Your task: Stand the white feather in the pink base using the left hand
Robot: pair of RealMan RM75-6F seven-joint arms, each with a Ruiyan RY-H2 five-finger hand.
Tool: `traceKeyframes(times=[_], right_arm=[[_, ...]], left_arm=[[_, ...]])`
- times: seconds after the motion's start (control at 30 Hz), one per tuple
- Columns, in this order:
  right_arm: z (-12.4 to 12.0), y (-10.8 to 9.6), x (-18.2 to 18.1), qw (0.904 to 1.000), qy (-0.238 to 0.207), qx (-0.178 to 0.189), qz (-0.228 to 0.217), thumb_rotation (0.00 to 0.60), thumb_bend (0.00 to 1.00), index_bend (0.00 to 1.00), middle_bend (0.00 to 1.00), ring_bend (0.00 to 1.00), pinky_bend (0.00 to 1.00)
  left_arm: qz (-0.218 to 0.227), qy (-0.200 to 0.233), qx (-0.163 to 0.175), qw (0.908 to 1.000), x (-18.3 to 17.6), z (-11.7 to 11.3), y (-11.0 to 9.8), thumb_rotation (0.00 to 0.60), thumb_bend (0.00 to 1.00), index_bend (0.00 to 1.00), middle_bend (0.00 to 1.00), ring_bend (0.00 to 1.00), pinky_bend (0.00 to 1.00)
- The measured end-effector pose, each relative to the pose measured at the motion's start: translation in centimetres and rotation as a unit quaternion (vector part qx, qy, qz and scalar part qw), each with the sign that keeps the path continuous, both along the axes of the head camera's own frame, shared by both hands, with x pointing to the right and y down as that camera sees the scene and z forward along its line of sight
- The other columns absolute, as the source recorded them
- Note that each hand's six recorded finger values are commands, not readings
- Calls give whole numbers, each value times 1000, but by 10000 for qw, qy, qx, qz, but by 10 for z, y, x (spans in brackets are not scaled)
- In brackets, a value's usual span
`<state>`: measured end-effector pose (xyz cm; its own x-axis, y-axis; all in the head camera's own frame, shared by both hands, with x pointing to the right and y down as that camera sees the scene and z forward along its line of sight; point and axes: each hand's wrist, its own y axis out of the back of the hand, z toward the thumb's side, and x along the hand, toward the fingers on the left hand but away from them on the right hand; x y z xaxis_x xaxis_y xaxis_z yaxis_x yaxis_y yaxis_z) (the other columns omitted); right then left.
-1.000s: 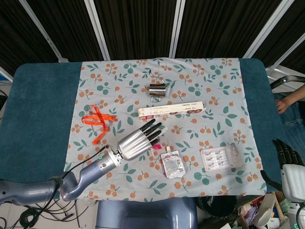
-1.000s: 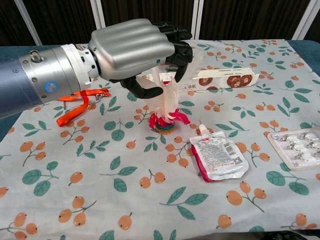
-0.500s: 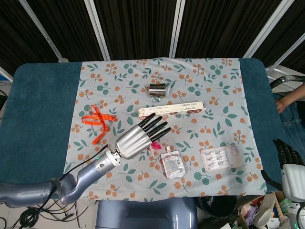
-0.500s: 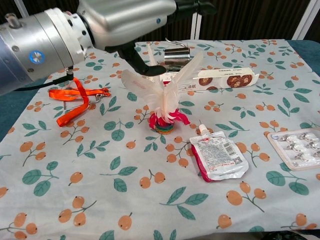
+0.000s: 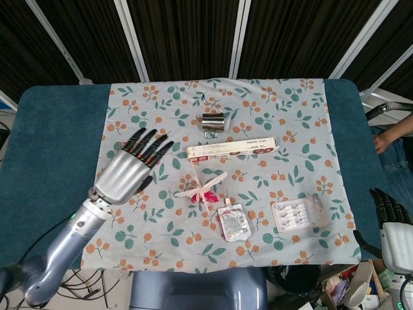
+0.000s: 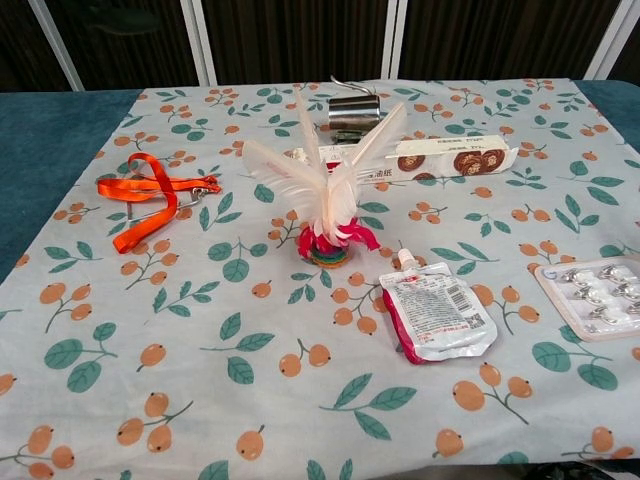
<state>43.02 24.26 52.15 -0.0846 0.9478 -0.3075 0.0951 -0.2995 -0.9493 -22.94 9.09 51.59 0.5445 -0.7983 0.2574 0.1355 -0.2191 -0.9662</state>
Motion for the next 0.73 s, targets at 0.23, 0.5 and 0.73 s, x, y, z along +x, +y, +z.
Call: traceKeyframes(times=[0.23, 0.5, 0.73], right_arm=[[-1, 0, 0, 10000, 26, 42, -20, 600, 157, 42, 63, 96, 158], [-2, -1, -2, 10000, 8, 64, -61, 600, 157, 42, 63, 96, 158], [-2, -1, -3, 9999, 2, 77, -88, 600, 157, 42, 62, 96, 158]], left_arm=[[-953, -763, -417, 9916, -98, -2, 42, 600, 235, 28, 87, 25, 101], [-1680, -523, -585, 9827, -170, -5, 88, 600, 203, 24, 80, 3, 68], [-1840, -80, -545, 9814, -206, 3, 106, 600, 202, 22, 74, 0, 63]])
